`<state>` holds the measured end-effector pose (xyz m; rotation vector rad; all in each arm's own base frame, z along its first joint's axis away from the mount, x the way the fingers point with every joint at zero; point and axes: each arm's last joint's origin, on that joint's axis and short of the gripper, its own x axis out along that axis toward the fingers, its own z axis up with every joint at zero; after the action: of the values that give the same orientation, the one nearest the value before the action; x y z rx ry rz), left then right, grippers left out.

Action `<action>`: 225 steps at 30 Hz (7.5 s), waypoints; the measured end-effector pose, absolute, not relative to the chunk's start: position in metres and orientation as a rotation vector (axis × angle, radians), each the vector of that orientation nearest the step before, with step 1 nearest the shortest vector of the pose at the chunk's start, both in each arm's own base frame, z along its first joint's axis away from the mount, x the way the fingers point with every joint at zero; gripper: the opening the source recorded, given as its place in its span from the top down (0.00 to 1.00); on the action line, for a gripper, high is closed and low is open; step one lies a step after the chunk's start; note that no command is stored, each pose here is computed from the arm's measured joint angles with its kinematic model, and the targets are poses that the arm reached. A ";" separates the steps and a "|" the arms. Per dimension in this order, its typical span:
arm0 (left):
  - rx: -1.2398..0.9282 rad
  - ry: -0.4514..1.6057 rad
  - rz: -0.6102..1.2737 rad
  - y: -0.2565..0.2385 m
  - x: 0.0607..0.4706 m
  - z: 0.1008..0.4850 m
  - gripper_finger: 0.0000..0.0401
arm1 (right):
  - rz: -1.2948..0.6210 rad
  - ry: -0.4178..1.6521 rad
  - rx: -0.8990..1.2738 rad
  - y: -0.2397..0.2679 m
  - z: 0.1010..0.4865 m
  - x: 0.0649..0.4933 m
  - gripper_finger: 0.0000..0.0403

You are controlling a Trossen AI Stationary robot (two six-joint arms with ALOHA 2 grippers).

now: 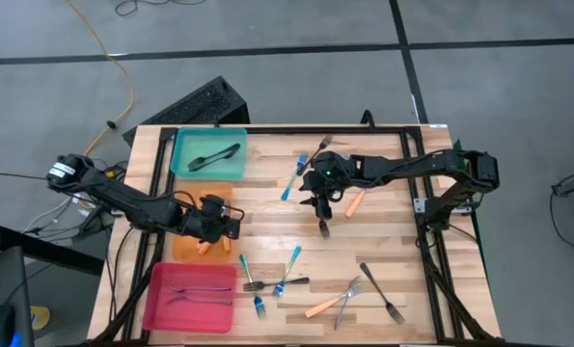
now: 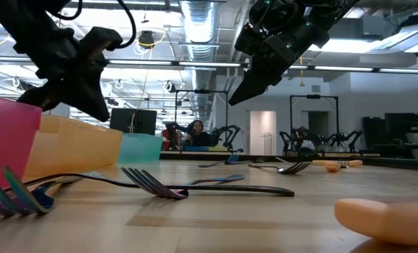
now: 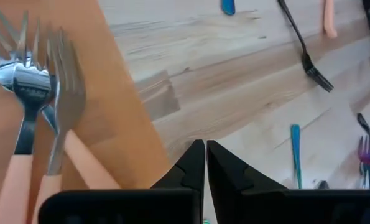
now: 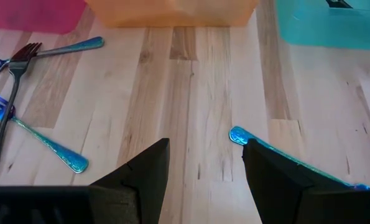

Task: Sort silverware by color (type)
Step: Put the black fork into the blue bin

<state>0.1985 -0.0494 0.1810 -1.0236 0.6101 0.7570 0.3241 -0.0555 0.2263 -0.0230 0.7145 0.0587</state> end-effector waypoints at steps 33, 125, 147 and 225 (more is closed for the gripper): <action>-0.812 0.591 0.829 -0.048 0.204 0.227 1.00 | 0.061 0.719 -0.041 -0.057 0.226 0.324 0.45; -0.414 0.293 0.746 -0.033 0.233 0.253 0.64 | -0.004 1.129 -0.528 -0.199 0.191 0.306 0.45; -0.413 0.288 0.761 -0.031 0.234 0.253 0.64 | 0.256 1.255 -0.616 -0.240 0.172 0.351 0.45; -0.408 0.301 0.804 -0.021 0.233 0.252 0.64 | 0.176 1.354 -0.324 -0.234 0.189 0.328 0.94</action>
<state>0.2334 -0.0213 0.2518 -0.4078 0.3012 0.8036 0.3277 -0.2342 0.1889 -0.3240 1.3537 0.1760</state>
